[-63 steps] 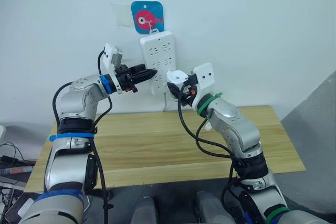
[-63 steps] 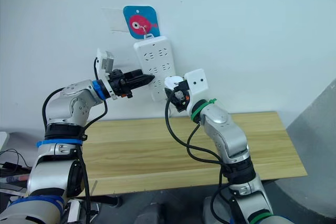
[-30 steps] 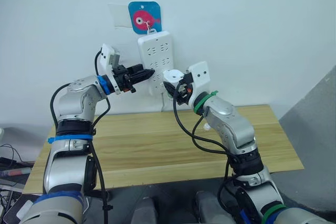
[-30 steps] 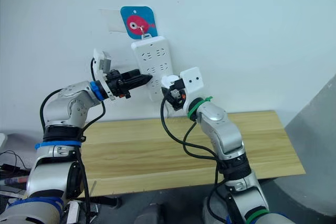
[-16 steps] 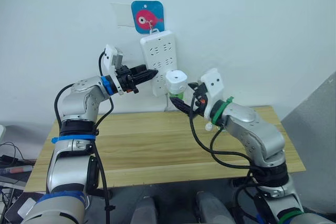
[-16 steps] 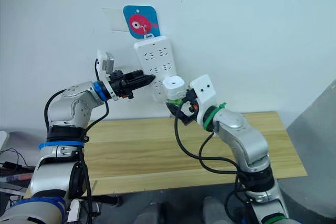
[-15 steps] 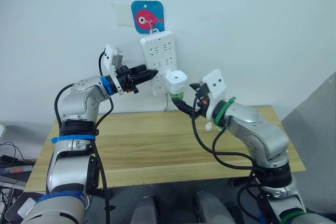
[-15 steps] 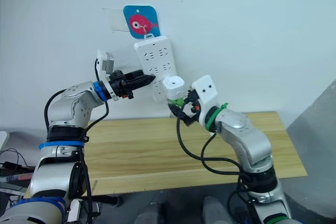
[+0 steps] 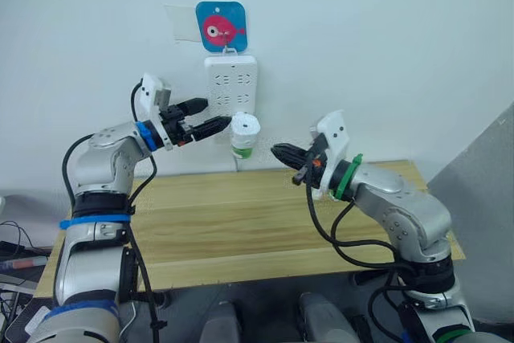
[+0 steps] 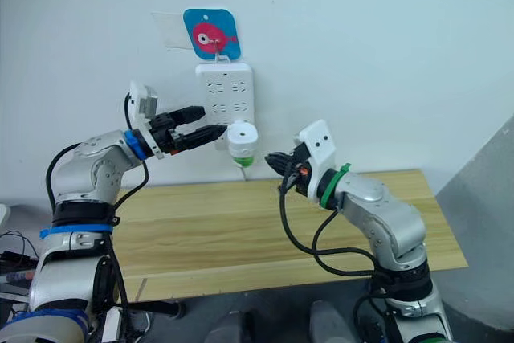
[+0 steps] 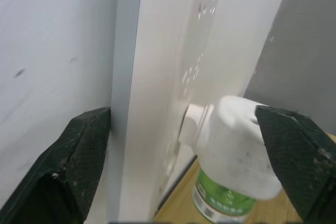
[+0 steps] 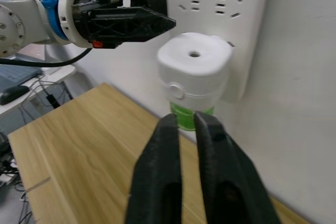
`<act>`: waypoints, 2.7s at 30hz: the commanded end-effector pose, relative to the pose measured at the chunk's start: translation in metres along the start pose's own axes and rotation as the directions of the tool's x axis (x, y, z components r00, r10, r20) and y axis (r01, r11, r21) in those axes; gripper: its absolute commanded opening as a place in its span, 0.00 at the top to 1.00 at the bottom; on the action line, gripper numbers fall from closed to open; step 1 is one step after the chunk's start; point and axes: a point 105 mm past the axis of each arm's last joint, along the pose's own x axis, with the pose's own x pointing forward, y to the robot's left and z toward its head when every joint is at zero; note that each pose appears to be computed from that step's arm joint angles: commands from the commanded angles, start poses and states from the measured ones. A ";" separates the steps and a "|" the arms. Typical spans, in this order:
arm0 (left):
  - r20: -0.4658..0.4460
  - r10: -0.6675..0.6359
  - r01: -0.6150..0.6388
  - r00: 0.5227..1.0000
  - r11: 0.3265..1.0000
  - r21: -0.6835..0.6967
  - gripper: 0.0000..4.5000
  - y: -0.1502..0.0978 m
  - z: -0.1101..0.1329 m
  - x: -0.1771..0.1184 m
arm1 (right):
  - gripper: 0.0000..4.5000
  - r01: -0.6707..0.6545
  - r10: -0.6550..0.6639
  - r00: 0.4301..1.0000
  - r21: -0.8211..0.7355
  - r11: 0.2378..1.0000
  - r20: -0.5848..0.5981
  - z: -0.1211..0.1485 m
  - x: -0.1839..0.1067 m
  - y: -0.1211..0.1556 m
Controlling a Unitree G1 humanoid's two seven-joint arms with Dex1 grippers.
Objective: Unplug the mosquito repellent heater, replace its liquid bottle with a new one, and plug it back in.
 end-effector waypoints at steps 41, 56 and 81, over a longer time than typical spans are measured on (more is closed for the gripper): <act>-0.117 -0.007 0.022 0.993 0.991 0.135 0.00 -0.068 -0.001 -0.067 | 1.00 0.054 -0.047 0.993 -0.068 0.996 0.106 0.006 0.053 -0.008; -0.113 -0.014 0.030 0.993 0.990 0.138 0.00 -0.067 0.001 -0.065 | 1.00 0.193 -0.188 0.971 -0.019 0.981 0.151 0.016 0.051 -0.032; -0.186 0.145 -0.108 0.972 0.974 0.198 0.00 -0.034 -0.010 -0.087 | 0.86 -0.137 0.131 0.990 -0.168 0.976 -0.045 -0.006 -0.025 -0.019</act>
